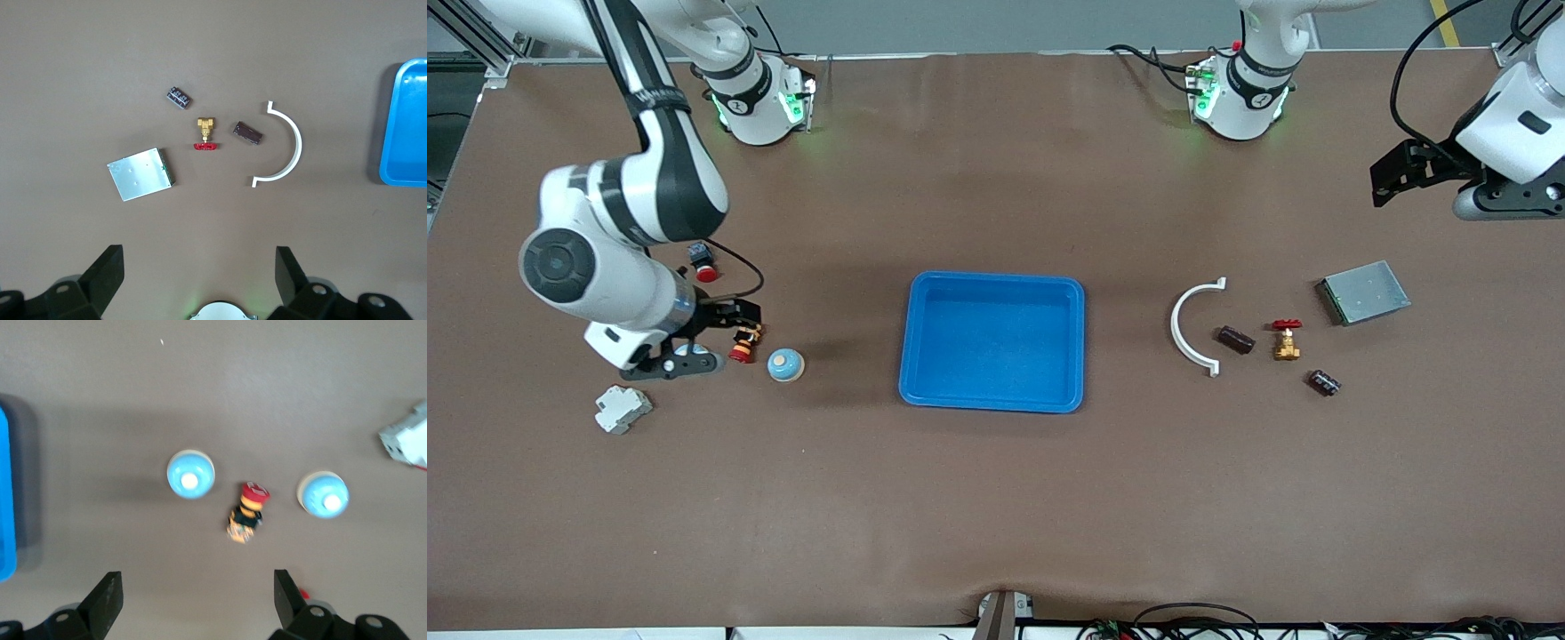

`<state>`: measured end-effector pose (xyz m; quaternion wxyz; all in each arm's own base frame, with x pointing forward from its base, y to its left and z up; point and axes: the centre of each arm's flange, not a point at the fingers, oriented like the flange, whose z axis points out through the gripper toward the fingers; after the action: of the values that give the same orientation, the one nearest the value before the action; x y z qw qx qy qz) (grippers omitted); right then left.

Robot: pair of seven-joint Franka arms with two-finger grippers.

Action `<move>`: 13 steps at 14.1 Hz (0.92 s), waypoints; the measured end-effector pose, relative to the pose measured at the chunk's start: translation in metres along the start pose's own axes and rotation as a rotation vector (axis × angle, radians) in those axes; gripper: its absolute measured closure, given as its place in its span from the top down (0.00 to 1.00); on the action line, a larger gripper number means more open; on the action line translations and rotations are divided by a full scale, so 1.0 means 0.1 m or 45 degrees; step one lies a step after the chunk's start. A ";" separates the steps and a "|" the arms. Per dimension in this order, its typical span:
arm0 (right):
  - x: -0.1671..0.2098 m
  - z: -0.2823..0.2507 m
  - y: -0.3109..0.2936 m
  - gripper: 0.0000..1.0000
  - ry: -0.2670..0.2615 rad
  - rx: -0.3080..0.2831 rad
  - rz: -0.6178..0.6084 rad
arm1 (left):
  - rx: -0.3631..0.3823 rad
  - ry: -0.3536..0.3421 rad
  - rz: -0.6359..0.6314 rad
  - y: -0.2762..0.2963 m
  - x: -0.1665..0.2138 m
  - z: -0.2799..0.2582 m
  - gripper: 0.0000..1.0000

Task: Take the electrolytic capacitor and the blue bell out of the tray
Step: 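Open the right gripper and withdraw it from the bell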

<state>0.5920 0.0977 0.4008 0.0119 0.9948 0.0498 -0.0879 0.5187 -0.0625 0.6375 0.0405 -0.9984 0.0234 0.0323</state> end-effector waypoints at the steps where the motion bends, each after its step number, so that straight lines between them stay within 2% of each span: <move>1: -0.05 -0.14 0.08 1.00 -0.004 0.003 0.015 | 0.001 0.001 -0.001 -0.01 0.00 0.00 1.00; 5: -0.27 -0.78 0.42 1.00 0.041 0.021 0.080 | -0.001 0.037 -0.014 -0.05 -0.01 -0.07 1.00; 10: -0.60 -1.48 0.68 1.00 0.178 0.038 0.131 | -0.022 0.085 -0.027 -0.13 0.00 -0.13 1.00; 13: -0.87 -1.81 0.73 1.00 0.222 0.026 0.153 | -0.071 0.088 -0.037 -0.26 0.01 -0.12 1.00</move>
<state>0.5457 0.0222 0.5958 0.0028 0.9999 -0.0099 -0.0008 0.5220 -0.0374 0.6516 0.0122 -0.9999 0.0095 -0.0022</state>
